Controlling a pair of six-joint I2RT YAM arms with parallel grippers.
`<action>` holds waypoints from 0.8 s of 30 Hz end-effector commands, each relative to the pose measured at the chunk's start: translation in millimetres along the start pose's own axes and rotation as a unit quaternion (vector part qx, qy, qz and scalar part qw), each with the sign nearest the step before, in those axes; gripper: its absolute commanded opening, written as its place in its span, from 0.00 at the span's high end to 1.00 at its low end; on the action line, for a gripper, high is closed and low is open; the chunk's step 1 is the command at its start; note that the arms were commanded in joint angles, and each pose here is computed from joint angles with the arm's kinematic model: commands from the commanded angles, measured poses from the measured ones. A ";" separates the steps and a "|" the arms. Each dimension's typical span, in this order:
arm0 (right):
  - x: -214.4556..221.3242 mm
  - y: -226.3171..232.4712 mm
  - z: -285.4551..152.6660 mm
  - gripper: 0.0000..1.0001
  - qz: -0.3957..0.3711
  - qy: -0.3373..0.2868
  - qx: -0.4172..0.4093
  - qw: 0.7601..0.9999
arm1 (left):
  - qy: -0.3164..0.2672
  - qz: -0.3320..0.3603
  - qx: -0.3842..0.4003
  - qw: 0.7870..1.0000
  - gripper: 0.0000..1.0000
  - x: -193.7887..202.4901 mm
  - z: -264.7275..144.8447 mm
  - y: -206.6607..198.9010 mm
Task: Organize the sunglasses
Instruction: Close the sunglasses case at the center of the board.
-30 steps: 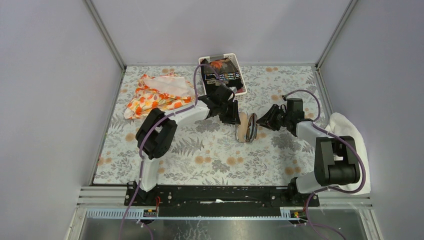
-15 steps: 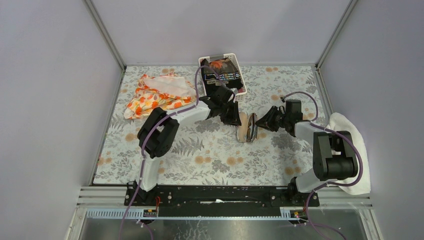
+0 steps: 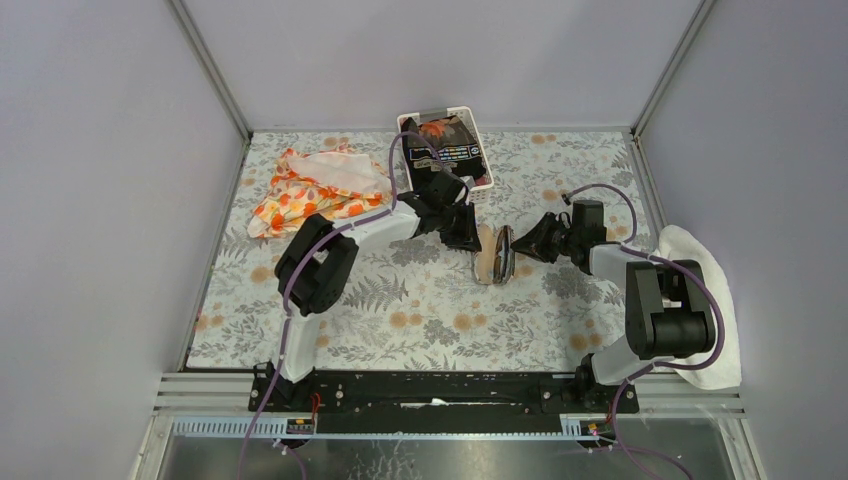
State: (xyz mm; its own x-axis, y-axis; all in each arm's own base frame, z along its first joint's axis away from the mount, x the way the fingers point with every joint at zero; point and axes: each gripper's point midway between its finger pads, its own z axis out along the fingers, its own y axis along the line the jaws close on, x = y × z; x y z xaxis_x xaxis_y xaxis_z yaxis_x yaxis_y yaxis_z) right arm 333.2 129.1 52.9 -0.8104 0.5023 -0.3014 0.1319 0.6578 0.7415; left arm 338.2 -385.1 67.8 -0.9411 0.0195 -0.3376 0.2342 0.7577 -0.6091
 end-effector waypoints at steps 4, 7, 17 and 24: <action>5.8 5.9 1.2 0.80 0.007 0.009 -0.022 1.000 | 0.008 -0.004 0.037 0.999 0.73 3.2 17.8 -13.7; 6.7 6.3 1.6 0.80 0.010 0.011 -0.025 1.000 | 0.010 -0.002 0.046 0.999 0.73 3.0 21.3 -22.2; 12.8 5.2 2.7 0.82 0.017 0.019 -0.032 0.999 | 0.016 -0.001 0.070 0.997 0.73 0.5 32.6 -38.7; 16.7 3.9 3.2 0.82 0.023 0.022 -0.035 0.999 | 0.029 -0.003 0.087 0.996 0.73 4.0 45.4 -49.3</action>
State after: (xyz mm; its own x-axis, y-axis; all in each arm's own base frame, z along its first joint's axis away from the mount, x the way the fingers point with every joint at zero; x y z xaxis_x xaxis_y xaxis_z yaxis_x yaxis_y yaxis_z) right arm 348.5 117.4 57.4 -0.7581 0.5391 -0.3669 0.1051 0.6563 0.7471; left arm 345.5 -410.7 72.7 -0.9611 0.0127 -0.2760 0.2055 0.7004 -0.6835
